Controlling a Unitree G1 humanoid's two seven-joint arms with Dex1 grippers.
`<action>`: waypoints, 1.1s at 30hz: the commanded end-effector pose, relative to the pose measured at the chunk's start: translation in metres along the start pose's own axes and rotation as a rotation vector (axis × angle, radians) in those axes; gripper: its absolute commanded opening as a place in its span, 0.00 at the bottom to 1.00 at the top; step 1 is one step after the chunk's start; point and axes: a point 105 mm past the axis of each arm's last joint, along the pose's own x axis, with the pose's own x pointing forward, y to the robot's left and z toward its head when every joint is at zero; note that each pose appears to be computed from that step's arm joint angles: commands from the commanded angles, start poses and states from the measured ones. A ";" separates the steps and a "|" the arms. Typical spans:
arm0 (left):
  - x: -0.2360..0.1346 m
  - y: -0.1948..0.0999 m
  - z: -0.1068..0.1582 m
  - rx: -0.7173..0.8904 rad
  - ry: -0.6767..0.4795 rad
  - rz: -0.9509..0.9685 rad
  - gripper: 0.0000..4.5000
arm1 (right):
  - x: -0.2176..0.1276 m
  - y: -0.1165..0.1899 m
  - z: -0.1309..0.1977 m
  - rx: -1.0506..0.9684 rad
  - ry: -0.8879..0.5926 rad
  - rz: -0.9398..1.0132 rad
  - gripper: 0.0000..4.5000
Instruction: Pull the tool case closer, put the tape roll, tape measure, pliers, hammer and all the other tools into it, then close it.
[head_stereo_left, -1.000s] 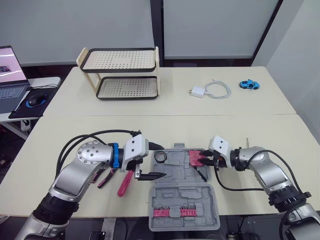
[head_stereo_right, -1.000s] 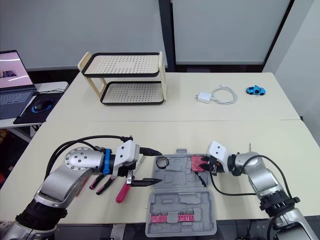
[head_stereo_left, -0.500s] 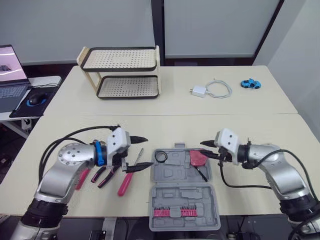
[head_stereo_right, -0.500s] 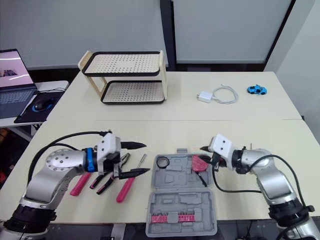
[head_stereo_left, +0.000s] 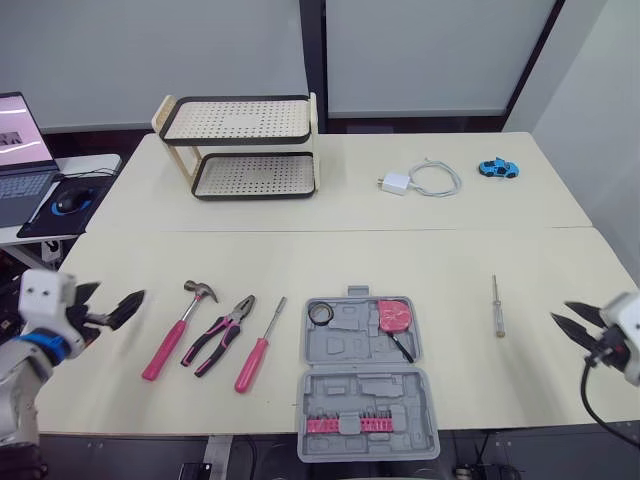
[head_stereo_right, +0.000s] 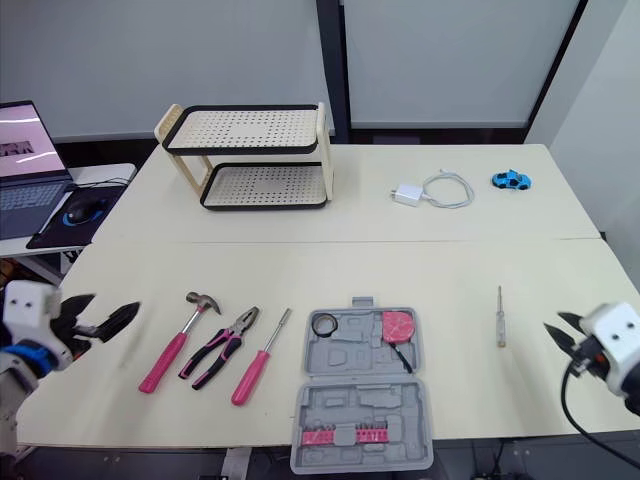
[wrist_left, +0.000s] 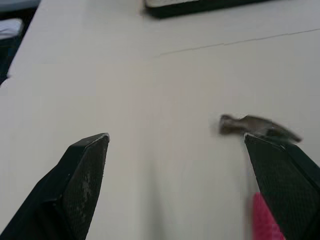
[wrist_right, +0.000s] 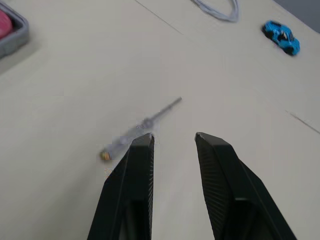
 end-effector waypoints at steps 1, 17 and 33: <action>-0.015 0.015 -0.004 -0.005 0.010 0.060 1.00 | -0.012 -0.008 0.000 0.011 -0.024 -0.021 0.59; -0.057 0.022 -0.027 0.013 0.103 0.069 1.00 | 0.008 0.039 0.077 -0.142 -0.096 0.476 0.99; -0.068 -0.079 -0.010 0.203 0.146 -0.405 1.00 | 0.029 0.113 0.176 -0.336 -0.250 0.861 0.99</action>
